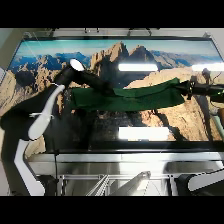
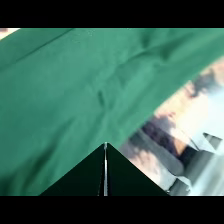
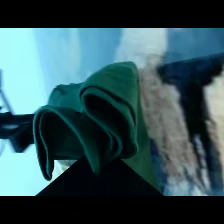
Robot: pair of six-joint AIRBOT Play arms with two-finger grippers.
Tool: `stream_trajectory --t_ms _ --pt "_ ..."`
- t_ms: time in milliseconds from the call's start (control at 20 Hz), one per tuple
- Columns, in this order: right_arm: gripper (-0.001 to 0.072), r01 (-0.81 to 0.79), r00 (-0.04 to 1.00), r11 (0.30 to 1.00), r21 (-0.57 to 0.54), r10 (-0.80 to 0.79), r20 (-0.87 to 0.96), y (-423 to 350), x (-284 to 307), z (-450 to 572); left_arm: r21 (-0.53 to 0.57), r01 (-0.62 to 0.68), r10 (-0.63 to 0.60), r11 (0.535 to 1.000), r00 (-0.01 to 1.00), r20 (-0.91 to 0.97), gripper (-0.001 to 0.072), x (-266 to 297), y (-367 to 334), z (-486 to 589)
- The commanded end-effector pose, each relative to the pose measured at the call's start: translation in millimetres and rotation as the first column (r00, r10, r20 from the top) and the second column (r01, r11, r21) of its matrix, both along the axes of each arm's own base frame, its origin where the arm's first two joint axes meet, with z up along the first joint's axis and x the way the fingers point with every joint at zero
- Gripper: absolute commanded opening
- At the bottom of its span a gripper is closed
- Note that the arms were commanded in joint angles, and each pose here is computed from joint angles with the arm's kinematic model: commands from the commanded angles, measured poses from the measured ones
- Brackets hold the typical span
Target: Fold the shirts.
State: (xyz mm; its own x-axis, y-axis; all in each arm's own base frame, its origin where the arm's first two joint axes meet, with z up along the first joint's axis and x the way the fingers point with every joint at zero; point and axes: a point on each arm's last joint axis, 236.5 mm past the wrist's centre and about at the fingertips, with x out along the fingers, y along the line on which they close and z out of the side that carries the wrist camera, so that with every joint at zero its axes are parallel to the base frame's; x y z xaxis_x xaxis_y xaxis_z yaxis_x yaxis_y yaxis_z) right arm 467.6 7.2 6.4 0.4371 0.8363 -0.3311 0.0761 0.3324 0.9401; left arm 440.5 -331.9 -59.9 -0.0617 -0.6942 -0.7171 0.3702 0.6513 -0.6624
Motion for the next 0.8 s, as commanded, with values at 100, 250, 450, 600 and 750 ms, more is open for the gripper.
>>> stream_trajectory --t_ms 100,250,450,600,750 --pt "0.0020 -0.047 0.997 0.998 0.045 0.044 0.071 11 -11 49 0.052 0.025 -0.019 0.998 0.994 -0.107 -0.0002 -22 -52 -61" --pt "0.0019 -0.079 0.994 0.994 0.070 0.073 0.086 16 -17 60 0.034 0.050 -0.047 0.998 0.996 -0.080 -0.0001 -22 -77 -57" --pt "0.0020 -0.090 0.993 0.993 0.082 0.084 0.082 19 -23 73 0.008 0.061 -0.061 0.998 0.996 -0.067 -0.0001 -25 -90 -35" --pt "0.0020 -0.104 0.988 0.992 0.070 0.095 0.119 29 -28 97 0.001 0.083 -0.082 0.997 0.994 -0.070 0.0000 -33 -78 -4" --pt "0.0019 -0.145 0.974 0.987 0.075 0.129 0.187 65 -32 138 -0.031 0.137 -0.136 0.990 0.991 0.019 0.0001 -34 -50 72"
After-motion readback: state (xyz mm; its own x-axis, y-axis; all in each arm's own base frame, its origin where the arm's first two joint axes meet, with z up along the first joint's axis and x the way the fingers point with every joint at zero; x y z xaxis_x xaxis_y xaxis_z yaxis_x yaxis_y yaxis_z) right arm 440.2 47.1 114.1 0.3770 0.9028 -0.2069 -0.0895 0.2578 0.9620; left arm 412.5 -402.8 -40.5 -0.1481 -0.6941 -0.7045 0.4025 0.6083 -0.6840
